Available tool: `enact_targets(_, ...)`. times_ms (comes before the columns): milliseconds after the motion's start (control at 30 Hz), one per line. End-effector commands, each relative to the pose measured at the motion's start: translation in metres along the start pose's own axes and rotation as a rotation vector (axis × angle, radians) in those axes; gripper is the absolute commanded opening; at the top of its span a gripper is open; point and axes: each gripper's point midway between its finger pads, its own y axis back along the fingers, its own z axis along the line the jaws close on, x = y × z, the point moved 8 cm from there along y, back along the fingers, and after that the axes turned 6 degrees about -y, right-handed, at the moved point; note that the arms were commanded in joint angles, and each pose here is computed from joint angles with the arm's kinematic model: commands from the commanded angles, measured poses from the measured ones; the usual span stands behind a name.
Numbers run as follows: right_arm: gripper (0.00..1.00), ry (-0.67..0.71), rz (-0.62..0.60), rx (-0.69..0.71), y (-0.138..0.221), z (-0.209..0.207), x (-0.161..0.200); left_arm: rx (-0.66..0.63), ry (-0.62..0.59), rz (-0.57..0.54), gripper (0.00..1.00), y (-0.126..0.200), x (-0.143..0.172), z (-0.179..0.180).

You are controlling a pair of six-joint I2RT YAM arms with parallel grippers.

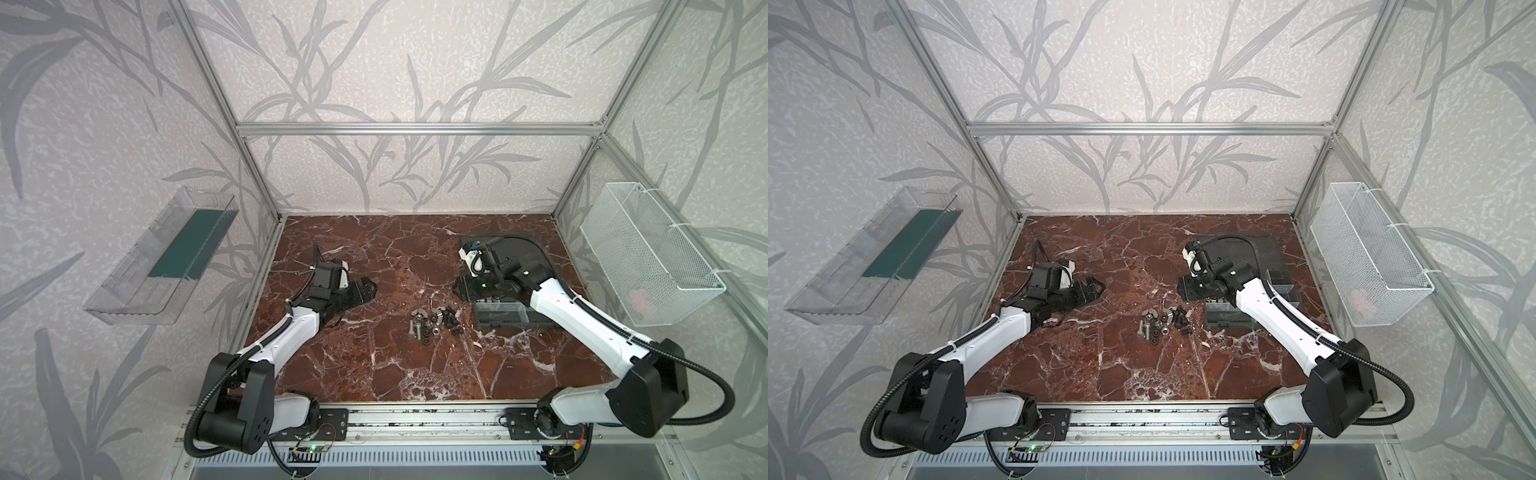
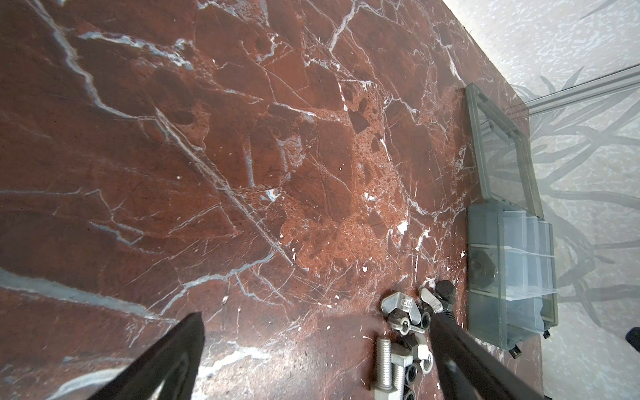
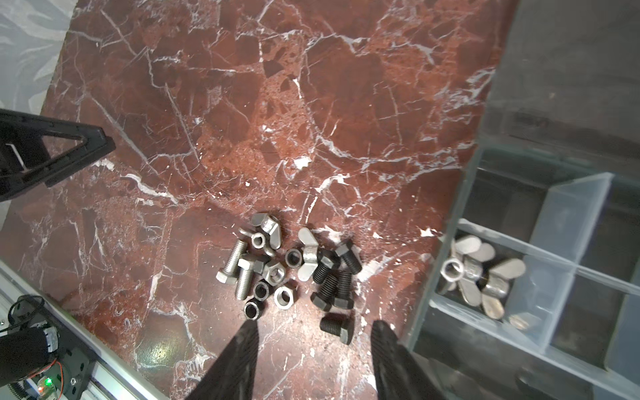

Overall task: Sort the screws and nuts into containers
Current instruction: Place the nut into the container, then pick up the nut from the center of the table.

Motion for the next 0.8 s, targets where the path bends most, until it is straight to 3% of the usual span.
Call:
enact_targets(0,0.54,0.039,0.027,-0.013,-0.02,0.012,0.001,0.001,-0.008,-0.006,0.99,0.002,-0.003,-0.001)
enact_targets(233,0.53,0.187,0.107,-0.051,-0.06,0.044,0.003,-0.01,-0.008,-0.01,0.99,0.003,-0.001,0.001)
enact_targets(767,0.52,0.296,0.304,0.095,-0.133,0.035,0.003,-0.032,-0.015,-0.009,0.99,0.005,-0.001,0.003)
